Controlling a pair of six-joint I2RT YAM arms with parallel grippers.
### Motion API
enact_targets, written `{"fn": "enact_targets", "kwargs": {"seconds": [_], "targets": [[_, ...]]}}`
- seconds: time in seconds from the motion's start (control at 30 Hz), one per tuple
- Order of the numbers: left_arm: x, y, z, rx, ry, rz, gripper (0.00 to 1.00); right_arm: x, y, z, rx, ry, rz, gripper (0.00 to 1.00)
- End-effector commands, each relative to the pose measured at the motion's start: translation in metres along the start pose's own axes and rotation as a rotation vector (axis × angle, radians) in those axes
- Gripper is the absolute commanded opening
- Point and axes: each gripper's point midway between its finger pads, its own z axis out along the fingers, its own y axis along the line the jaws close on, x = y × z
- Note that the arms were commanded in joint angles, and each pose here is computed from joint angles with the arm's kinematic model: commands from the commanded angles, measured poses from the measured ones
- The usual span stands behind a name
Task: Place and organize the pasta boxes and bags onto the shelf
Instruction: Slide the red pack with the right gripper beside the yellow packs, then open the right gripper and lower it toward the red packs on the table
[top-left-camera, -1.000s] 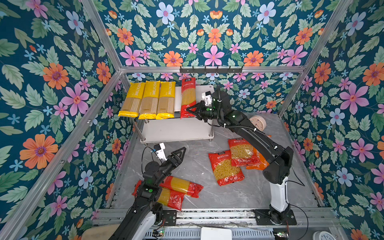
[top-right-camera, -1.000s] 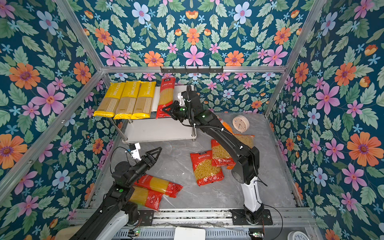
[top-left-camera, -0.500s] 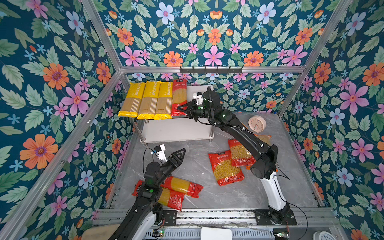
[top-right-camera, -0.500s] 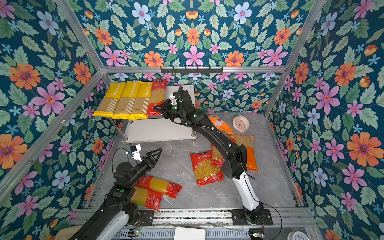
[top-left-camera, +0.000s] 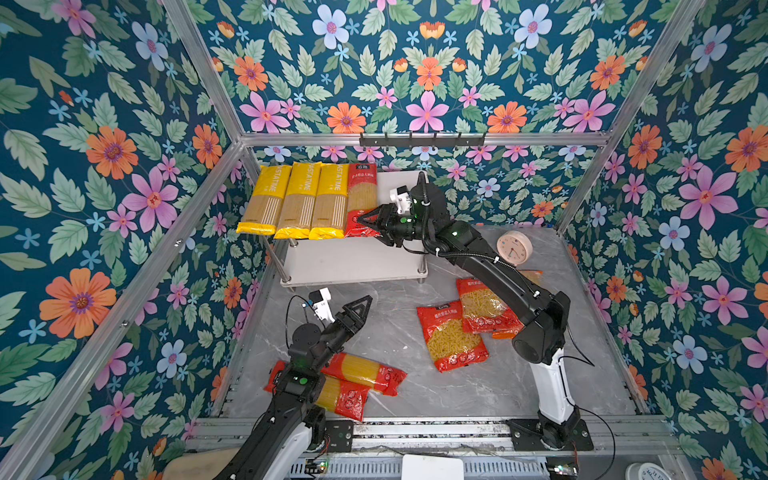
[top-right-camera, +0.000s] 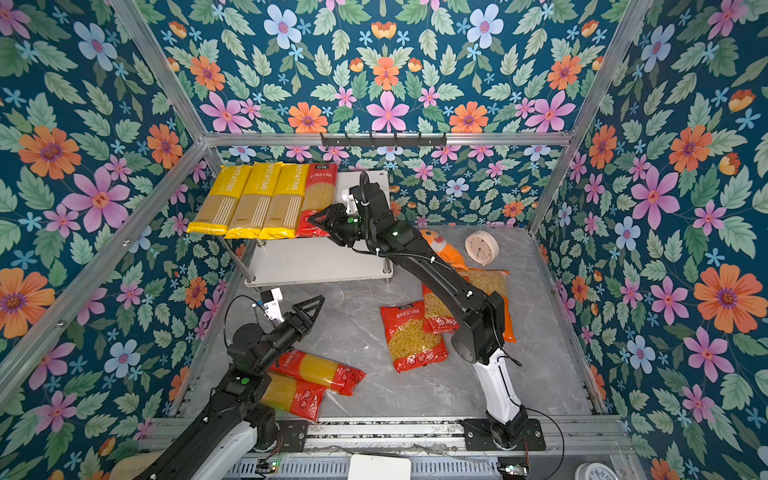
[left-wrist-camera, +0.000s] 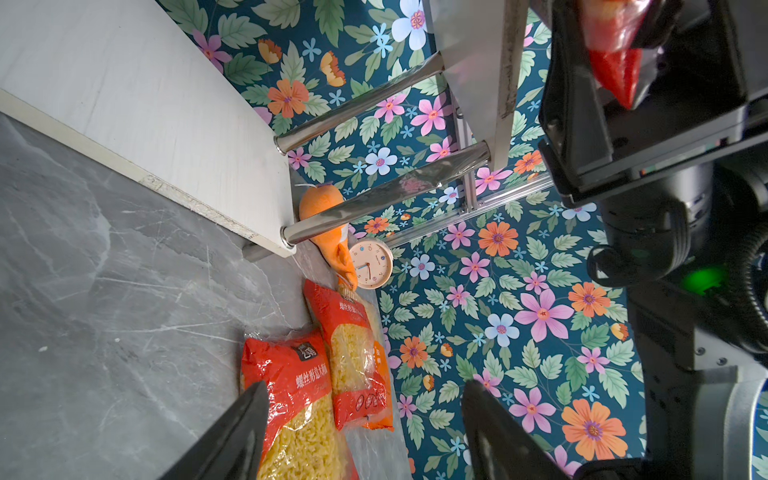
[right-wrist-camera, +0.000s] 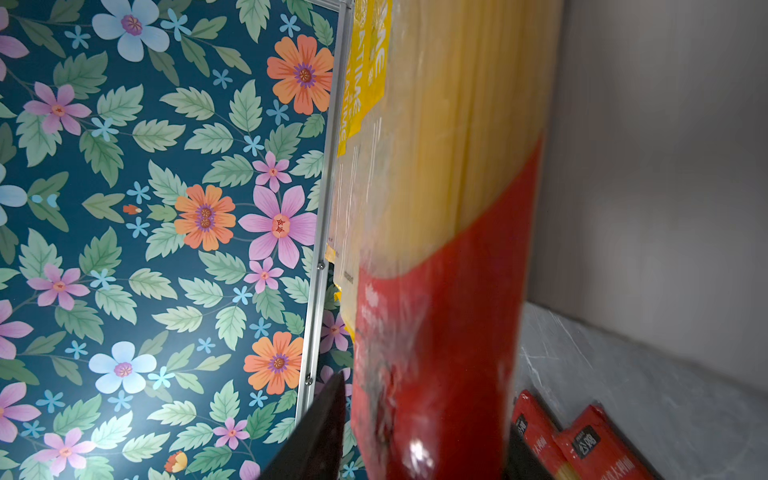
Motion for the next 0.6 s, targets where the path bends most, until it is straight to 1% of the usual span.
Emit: {"fn": "enact_targets", "kwargs": {"seconds": [0.0,0.13,0.33,0.4,0.5,0.57], "targets": [[-0.002,-0.007,-0.001,0.03,-0.007,0.005,0.76,0.002,0.011,-0.007,-0.043,0.001,-0.041,0.51],[-0.003,-0.01,-0.001,0.029,-0.004,0.018,0.76,0.007,0.008,-0.021,-0.022,0.003,-0.089,0.57],[-0.003,-0.009,0.003,0.021,0.006,0.029,0.76,0.021,-0.005,-0.041,-0.006,0.006,-0.116,0.58],[-0.004,-0.009,0.005,0.006,0.013,0.048,0.76,0.032,-0.012,-0.048,0.036,0.013,-0.172,0.58],[-0.01,-0.01,0.007,-0.052,0.025,0.117,0.77,0.053,-0.04,-0.061,0.143,0.024,-0.248,0.58],[-0.015,-0.008,0.007,-0.096,0.026,0.15,0.78,0.066,-0.061,-0.07,0.166,0.038,-0.242,0.58]]}}
